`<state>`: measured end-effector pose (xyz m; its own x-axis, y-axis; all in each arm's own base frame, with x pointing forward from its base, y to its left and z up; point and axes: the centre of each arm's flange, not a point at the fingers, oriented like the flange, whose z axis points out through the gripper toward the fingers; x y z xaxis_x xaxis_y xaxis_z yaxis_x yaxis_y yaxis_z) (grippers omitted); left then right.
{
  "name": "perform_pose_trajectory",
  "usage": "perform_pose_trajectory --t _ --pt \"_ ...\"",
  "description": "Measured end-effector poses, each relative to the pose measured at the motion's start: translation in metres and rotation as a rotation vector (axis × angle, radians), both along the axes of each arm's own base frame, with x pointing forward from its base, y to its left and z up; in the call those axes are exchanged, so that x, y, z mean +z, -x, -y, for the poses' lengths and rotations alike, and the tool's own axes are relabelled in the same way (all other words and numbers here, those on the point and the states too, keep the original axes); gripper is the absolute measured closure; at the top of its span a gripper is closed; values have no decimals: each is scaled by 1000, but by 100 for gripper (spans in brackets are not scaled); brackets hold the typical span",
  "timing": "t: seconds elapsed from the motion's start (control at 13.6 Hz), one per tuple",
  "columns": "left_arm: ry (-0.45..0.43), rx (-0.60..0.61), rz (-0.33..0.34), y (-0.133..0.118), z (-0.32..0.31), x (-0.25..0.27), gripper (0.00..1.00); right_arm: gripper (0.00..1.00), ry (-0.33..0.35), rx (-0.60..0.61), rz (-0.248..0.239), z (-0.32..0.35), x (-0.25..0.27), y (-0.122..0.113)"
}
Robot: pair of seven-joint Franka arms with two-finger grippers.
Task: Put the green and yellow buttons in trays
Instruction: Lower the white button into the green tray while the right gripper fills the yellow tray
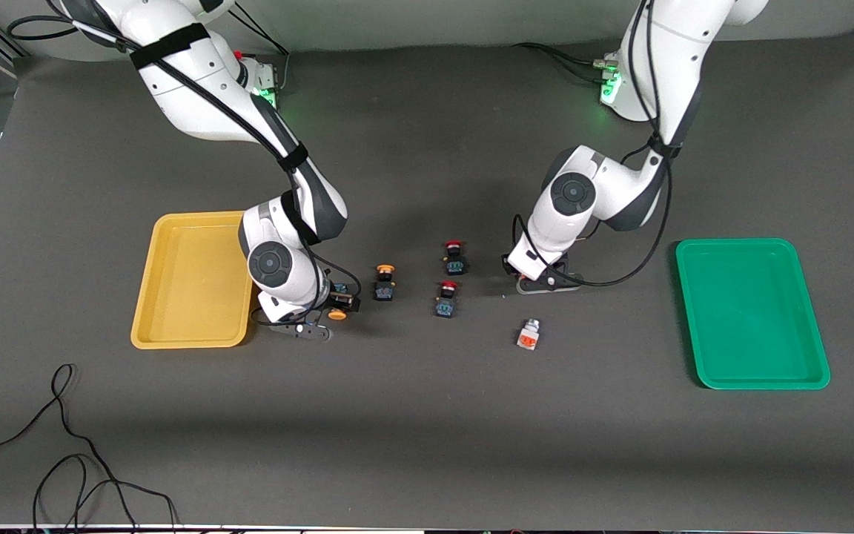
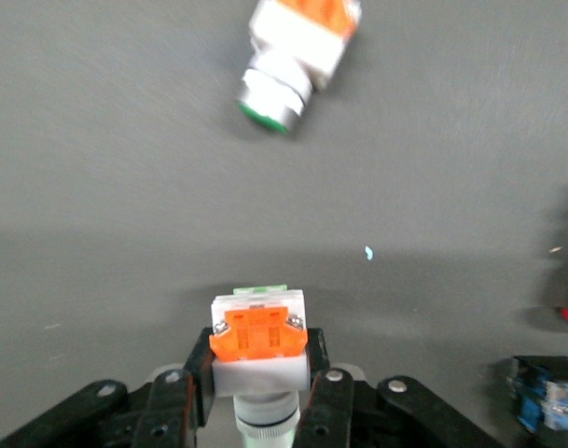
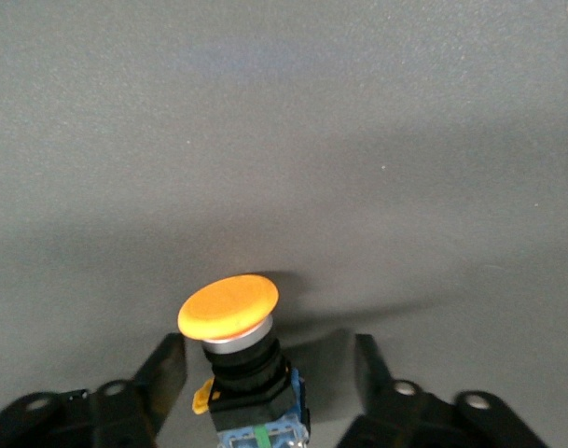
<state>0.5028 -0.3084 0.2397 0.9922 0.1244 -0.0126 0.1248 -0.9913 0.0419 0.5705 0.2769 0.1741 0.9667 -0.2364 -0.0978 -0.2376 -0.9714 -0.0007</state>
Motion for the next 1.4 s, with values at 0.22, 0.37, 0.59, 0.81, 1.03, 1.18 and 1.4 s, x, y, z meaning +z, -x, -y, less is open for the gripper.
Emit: perform_pose_trajectory --t 0.22,0.37,0.59,0.81,1.03,1.18,1.4 --pt "-64 8 -78 -33 -37 128 59 60 0 0 0 0 -1 0" --pt "-69 -61 -93 -45 -86 181 59 67 -2 0 5 -1 2 -2" --pt "-36 -209 -122 -80 -236 179 59 67 -15 -6 34 -1 25 -12" --pt "6 -283 -121 -92 -367 147 59 67 0 0 4 31 83 -23" --pt "12 -297 -77 -110 -391 81 59 67 15 92 -46 109 138 -34" --pt "20 -288 -65 -118 -396 19 59 67 17 164 -81 162 148 -36" --pt "37 -281 -86 -118 -398 -31 59 67 19 229 -132 217 128 -25"
